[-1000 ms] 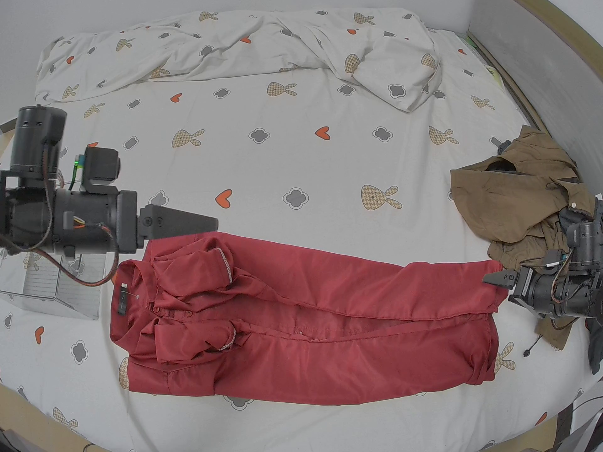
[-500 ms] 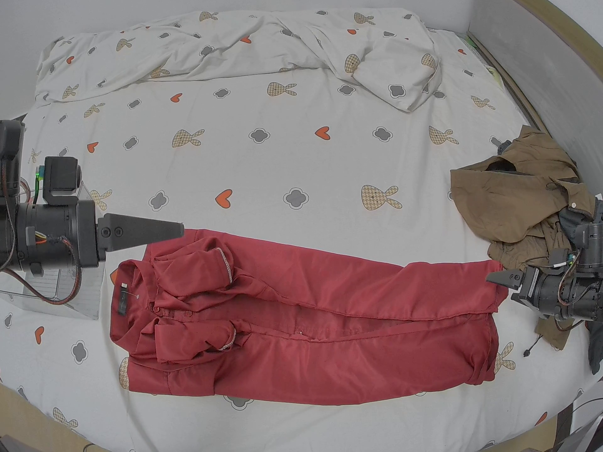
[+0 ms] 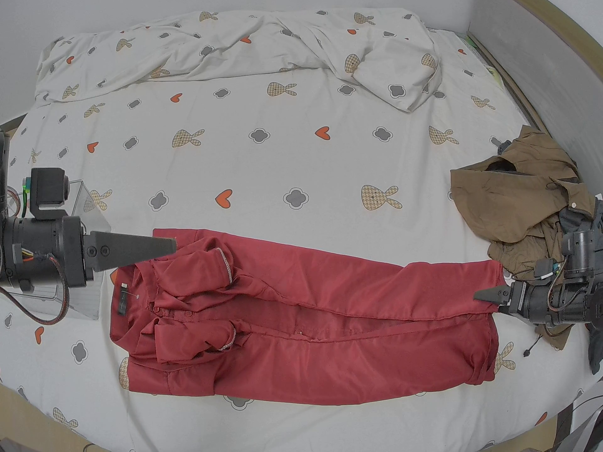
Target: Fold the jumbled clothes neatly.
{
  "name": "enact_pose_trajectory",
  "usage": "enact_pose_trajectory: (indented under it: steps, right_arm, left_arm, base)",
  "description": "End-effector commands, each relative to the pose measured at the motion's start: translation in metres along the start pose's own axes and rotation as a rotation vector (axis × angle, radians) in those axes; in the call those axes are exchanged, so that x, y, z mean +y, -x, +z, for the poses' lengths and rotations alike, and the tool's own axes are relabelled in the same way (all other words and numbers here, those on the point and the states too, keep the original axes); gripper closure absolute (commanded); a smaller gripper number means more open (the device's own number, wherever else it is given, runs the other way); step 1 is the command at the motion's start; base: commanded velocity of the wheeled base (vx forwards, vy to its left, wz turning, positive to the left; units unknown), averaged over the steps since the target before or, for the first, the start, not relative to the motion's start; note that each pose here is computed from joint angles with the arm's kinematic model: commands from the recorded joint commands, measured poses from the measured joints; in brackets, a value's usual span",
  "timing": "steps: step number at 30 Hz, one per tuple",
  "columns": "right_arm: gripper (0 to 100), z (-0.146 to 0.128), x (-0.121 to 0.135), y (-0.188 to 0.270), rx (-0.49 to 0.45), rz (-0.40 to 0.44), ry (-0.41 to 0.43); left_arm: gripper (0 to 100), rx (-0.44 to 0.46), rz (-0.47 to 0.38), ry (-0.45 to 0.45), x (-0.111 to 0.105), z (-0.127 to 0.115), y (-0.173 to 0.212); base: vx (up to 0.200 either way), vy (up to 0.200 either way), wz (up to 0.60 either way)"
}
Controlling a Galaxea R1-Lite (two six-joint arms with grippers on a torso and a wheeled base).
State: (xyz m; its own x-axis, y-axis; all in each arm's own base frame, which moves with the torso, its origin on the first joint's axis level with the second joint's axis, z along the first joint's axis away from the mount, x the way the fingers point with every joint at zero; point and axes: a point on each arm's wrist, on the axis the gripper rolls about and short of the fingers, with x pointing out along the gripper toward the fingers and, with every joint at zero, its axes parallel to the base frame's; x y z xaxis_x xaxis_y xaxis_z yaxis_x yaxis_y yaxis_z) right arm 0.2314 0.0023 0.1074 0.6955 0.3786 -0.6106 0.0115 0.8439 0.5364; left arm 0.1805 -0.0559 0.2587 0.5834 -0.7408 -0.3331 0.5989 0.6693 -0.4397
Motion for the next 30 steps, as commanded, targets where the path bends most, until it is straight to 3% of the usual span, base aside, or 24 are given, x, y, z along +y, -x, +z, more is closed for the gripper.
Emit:
enact_pose_trajectory:
  steps: [1,10,13,20,30]
  right_arm:
    - [0,-0.005,-0.010,-0.003,0.041,0.012,-0.001]
    - [0,-0.009,-0.009,-0.004,0.062,0.021,0.001]
    - [0,-0.013,-0.017,-0.019,0.113,0.003,-0.022]
    - [0,-0.009,-0.025,-0.037,0.109,0.189,-0.004]
    - [0,-0.022,-0.034,-0.048,0.174,0.231,-0.011]
  left_arm:
    - [0,0.003,-0.010,-0.005,-0.003,-0.003,0.001]
    - [0,0.000,-0.012,-0.011,-0.004,-0.003,0.002]
    - [0,0.002,-0.011,-0.009,-0.003,-0.004,0.002]
    - [0,0.003,-0.011,-0.008,-0.003,-0.004,0.002]
    - [0,0.008,-0.008,-0.006,-0.002,-0.005,0.000]
  base:
    - [0.000,0.000,0.00]
    - [0.000,0.000,0.00]
    - [0.000,0.000,0.00]
    - [0.000,0.000,0.00]
    - [0.000,0.000,0.00]
